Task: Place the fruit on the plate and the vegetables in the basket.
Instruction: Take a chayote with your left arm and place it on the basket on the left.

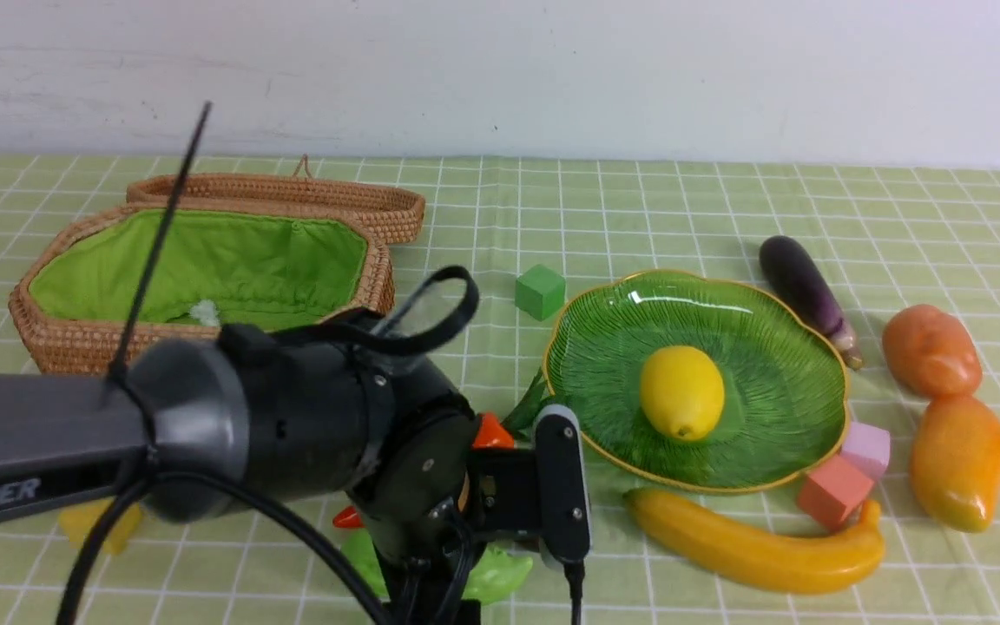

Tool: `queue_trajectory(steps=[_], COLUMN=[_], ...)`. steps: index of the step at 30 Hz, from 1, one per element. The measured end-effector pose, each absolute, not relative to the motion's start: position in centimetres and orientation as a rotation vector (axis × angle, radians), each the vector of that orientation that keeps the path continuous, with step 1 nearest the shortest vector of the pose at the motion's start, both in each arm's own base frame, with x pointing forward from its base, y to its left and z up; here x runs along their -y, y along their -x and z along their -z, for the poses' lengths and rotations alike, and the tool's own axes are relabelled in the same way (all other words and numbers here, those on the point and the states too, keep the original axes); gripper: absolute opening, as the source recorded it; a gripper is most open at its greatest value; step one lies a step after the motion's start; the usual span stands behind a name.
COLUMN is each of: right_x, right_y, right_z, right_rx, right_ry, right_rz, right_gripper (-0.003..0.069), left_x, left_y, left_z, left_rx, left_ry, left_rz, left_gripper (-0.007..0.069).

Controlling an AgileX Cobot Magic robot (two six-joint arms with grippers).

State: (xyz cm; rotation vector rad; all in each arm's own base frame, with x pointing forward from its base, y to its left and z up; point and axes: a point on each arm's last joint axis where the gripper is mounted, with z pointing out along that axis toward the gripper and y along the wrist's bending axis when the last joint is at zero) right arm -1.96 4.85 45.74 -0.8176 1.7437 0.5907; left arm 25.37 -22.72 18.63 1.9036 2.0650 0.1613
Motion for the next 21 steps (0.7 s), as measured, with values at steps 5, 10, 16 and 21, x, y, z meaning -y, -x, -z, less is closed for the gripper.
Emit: queue_trajectory(steps=[5,10,16,21], right_x=[-4.8,-4.8,-4.8,-4.7], right_y=[2.0,2.0,1.9,1.8], right_z=[-45.7,-45.7,-45.7,-45.6], right_rx=[-1.744,-1.744,-1.745,-1.761], right_ry=[0.818,0.818,0.817,0.801], right_rz=[-0.591,-0.591,-0.586,-0.565], right_gripper=[0.0162,0.0162,0.0163,0.0164], left_x=[22.9,22.8,22.4,22.2], left_y=[-25.6,-25.6,-24.8,-23.5], left_z=[-17.4,-17.4,-18.0,-22.2], left_rx=[-2.086,-2.091,-2.194,-2.286], left_ry=[-1.920,-1.919,-1.923,-1.727], left_rz=[-0.173,-0.176,-0.144,0.021], left_gripper=[0.0449,0.0424,0.0424,0.0424])
